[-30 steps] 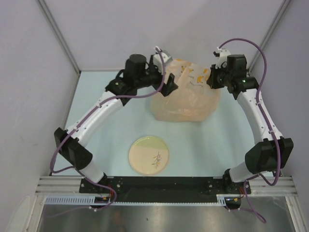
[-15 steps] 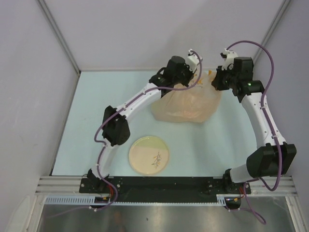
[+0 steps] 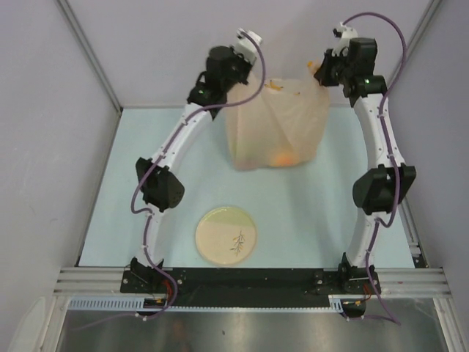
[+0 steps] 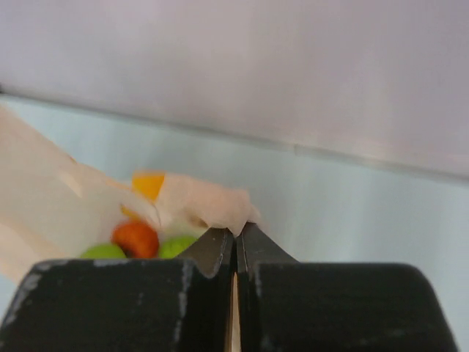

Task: Take the fake fruits out of the plastic bag
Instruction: Adjust the plastic bag at the center of the board.

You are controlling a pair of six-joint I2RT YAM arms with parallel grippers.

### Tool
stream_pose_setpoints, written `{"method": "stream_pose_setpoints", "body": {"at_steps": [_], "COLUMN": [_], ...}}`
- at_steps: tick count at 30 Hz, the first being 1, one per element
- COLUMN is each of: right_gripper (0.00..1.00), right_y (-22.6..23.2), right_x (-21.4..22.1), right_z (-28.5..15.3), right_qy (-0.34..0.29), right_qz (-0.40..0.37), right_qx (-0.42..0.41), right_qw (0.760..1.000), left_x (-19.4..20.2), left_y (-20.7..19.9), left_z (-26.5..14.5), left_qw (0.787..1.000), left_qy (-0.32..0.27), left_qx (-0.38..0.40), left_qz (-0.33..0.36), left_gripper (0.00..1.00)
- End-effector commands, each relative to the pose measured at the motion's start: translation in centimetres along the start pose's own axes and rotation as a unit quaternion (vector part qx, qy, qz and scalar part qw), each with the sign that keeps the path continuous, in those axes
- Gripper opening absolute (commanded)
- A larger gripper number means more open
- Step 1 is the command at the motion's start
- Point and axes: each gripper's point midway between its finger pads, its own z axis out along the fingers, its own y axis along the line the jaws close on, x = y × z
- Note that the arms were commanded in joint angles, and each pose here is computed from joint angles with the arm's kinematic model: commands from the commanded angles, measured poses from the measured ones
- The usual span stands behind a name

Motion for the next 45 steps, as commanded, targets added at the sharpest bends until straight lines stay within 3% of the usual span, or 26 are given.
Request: {"method": "stream_pose_setpoints", "body": {"at_steps": [1, 4, 6, 7, 9, 10, 13, 14, 15, 16, 17, 18, 19, 20, 21, 22, 24, 25, 26, 28, 29, 33, 36, 38, 42, 45], "right_gripper": [0.0, 0.0, 0.0, 0.0, 0.0, 0.0, 0.0, 0.0, 0.0, 0.0, 0.0, 0.0, 0.05, 0.16, 0.32, 0.58, 0.73, 0.86, 0.9, 0.95, 0.96, 0.96, 0.9, 0.78, 0.57, 0.48], "right_y": [2.9, 3.3, 4.1, 3.2, 4.5, 3.5, 5.1, 4.7, 6.0, 6.3, 6.7, 6.9, 7.8, 7.8, 7.9, 8.3, 9.1, 9.7, 11.5, 14.2, 17.3, 23.6, 27.6, 29.8, 31.0, 30.4], "right_x": [-12.2, -17.1, -19.0, -16.1, -15.9, -10.6, -5.4, 1.1, 2.9, 5.5, 9.1, 12.5, 14.8, 17.0, 19.0, 19.6, 18.9, 17.4, 16.4, 14.1, 13.3, 12.7, 14.1, 15.1, 20.2, 24.1], "right_z": [-1.0, -3.8, -7.0, -5.1, -8.9, -6.5, -8.8, -7.1, -8.2, -8.2, -8.3, -8.3, -8.3, -8.4, -8.5, -8.6, -9.2, -9.9, -10.6, -12.1, -14.0, -16.5, -16.0, -15.3, -10.7, -8.1], "right_qy": [-0.178, -0.267, -0.3, -0.261, -0.271, -0.212, -0.17, -0.093, -0.075, -0.045, 0.006, 0.048, 0.078, 0.112, 0.137, 0.146, 0.136, 0.112, 0.097, 0.06, 0.033, -0.016, -0.022, -0.02, 0.05, 0.118], "right_qz": [-0.025, -0.024, -0.054, -0.051, -0.085, -0.079, -0.117, -0.104, -0.111, -0.115, -0.111, -0.107, -0.109, -0.105, -0.097, -0.095, -0.094, -0.107, -0.13, -0.191, -0.224, -0.272, -0.288, -0.284, -0.268, -0.232], "right_qx": [-0.038, -0.055, -0.057, -0.053, -0.063, -0.061, -0.071, -0.079, -0.09, -0.096, -0.109, -0.114, -0.125, -0.126, -0.13, -0.133, -0.142, -0.143, -0.154, -0.183, -0.212, -0.274, -0.326, -0.365, -0.391, -0.385], "right_qw": [0.983, 0.962, 0.951, 0.962, 0.957, 0.972, 0.976, 0.987, 0.987, 0.988, 0.988, 0.987, 0.983, 0.98, 0.977, 0.976, 0.976, 0.978, 0.975, 0.963, 0.951, 0.922, 0.9, 0.886, 0.879, 0.886], "left_x": [-18.3, -22.2, -22.9, -23.0, -21.2, -19.6, -11.4, -2.8, -1.8, 1.4, 8.2, 9.4, 11.3, 14.5, 15.7, 16.6, 17.5, 17.4, 17.0, 16.2, 15.6, 13.5, 13.1, 13.6, 14.2, 14.8], "left_y": [11.6, 13.2, 11.6, 11.0, 8.5, 7.5, 3.0, 0.1, -1.0, -2.8, -5.3, -6.2, -7.0, -8.3, -8.9, -9.3, -9.8, -9.8, -9.8, -9.1, -8.5, -6.6, -5.6, -5.0, -4.4, -4.1], "left_z": [-9.6, -13.9, -15.3, -15.9, -17.6, -17.9, -20.3, -19.6, -22.2, -23.0, -23.9, -25.3, -25.8, -26.6, -26.8, -26.9, -27.1, -27.2, -27.3, -27.5, -27.4, -27.6, -28.2, -28.6, -28.8, -29.0], "left_qw": [0.961, 0.949, 0.956, 0.959, 0.975, 0.981, 0.993, 0.995, 0.993, 0.989, 0.979, 0.976, 0.971, 0.962, 0.957, 0.953, 0.946, 0.945, 0.944, 0.949, 0.953, 0.965, 0.968, 0.966, 0.962, 0.962], "left_qy": [-0.229, -0.267, -0.266, -0.26, -0.214, -0.191, -0.102, -0.013, -0.01, 0.022, 0.093, 0.1, 0.119, 0.152, 0.165, 0.179, 0.194, 0.194, 0.191, 0.179, 0.171, 0.137, 0.131, 0.135, 0.133, 0.13], "left_qx": [-0.137, -0.159, -0.117, -0.101, -0.061, -0.045, 0.011, 0.036, 0.045, 0.069, 0.086, 0.09, 0.093, 0.1, 0.107, 0.107, 0.108, 0.107, 0.108, 0.092, 0.081, 0.049, 0.031, 0.018, 0.006, 0.004], "left_qz": [0.067, 0.056, 0.047, 0.042, 0.014, 0.002, -0.056, -0.095, -0.11, -0.13, -0.162, -0.171, -0.184, -0.204, -0.212, -0.219, -0.238, -0.242, -0.246, -0.242, -0.239, -0.216, -0.212, -0.219, -0.237, -0.242], "left_gripper": [0.0, 0.0, 0.0, 0.0, 0.0, 0.0, 0.0, 0.0, 0.0, 0.0, 0.0, 0.0, 0.0, 0.09, 0.19, 0.24, 0.29, 0.34, 0.44, 0.52, 0.59, 0.63, 0.64, 0.63, 0.52, 0.3]}}
